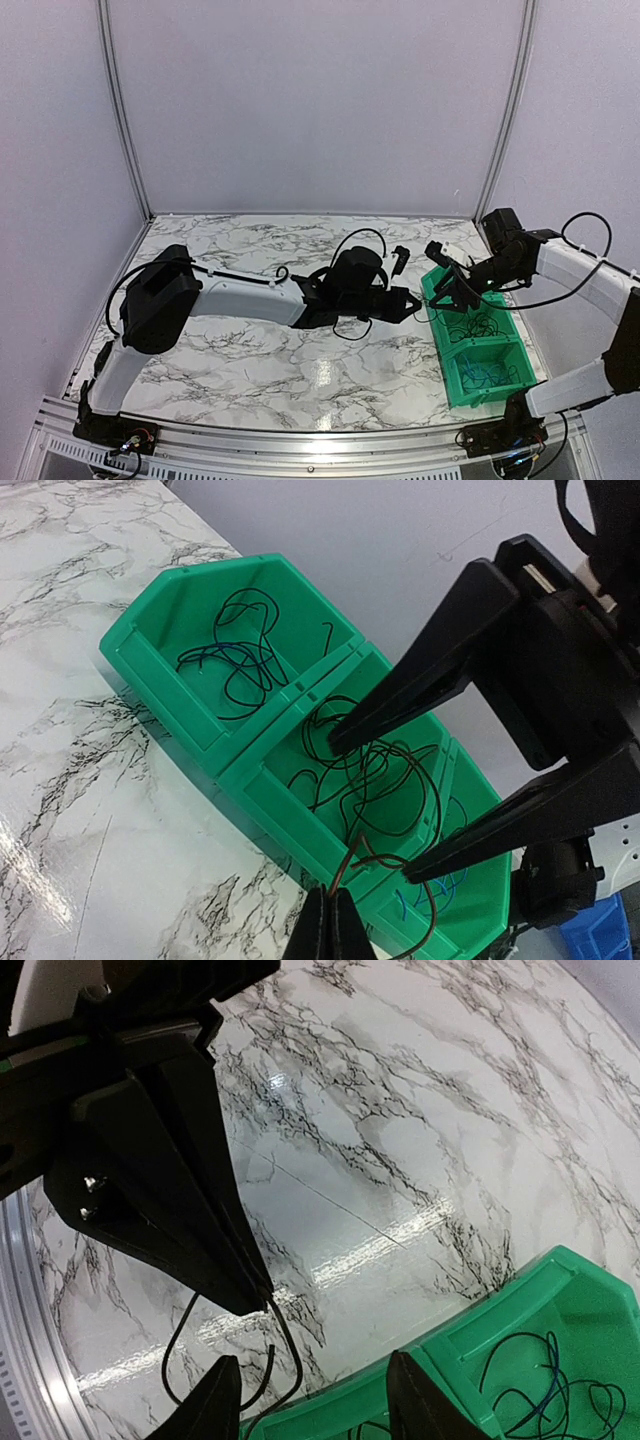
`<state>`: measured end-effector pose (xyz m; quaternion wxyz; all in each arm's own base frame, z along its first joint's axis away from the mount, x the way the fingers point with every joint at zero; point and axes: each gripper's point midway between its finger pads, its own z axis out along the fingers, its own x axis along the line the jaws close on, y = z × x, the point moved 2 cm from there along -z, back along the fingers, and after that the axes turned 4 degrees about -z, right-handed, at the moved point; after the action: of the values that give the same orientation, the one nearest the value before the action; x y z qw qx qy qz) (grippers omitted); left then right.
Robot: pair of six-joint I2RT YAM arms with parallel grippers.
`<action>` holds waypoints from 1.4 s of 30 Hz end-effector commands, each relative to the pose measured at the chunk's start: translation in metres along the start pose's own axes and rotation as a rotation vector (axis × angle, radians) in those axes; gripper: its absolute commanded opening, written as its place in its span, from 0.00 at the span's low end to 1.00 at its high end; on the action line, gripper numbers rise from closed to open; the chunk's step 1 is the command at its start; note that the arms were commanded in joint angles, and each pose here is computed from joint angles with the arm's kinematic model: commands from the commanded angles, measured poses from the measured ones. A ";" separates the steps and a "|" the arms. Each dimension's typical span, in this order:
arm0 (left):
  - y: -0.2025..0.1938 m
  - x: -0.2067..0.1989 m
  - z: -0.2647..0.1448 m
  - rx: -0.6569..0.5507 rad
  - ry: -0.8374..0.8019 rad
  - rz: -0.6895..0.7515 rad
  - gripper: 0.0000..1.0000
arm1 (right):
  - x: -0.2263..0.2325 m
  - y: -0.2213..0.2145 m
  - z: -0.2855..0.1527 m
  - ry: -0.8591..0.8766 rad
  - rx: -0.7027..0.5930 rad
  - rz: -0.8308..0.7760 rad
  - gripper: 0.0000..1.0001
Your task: Untangle the cables
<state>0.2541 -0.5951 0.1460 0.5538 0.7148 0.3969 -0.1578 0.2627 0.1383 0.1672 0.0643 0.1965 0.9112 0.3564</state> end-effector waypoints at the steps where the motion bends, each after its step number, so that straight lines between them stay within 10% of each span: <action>1: 0.011 -0.023 -0.007 -0.017 -0.049 0.063 0.00 | -0.006 0.017 0.002 0.010 -0.043 -0.024 0.45; 10: 0.009 -0.027 -0.006 -0.016 -0.055 0.078 0.00 | -0.005 0.016 0.007 0.029 -0.054 -0.021 0.24; 20: 0.010 -0.026 -0.008 -0.027 -0.044 0.077 0.00 | -0.001 0.006 0.014 0.070 -0.014 -0.024 0.30; 27: 0.008 -0.024 -0.008 -0.025 -0.039 0.077 0.00 | -0.002 0.009 0.011 0.065 -0.016 -0.018 0.00; 32: 0.005 -0.005 -0.016 -0.040 0.038 0.068 0.22 | -0.011 0.011 -0.011 -0.022 -0.006 -0.040 0.00; 42: -0.012 0.034 -0.045 -0.013 0.153 0.072 0.28 | -0.030 -0.053 -0.055 -0.151 0.155 0.005 0.00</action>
<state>0.2505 -0.5540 0.1054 0.5137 0.7425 0.4171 -0.1036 0.2728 0.0823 0.1770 0.1116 0.2289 0.9134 0.3175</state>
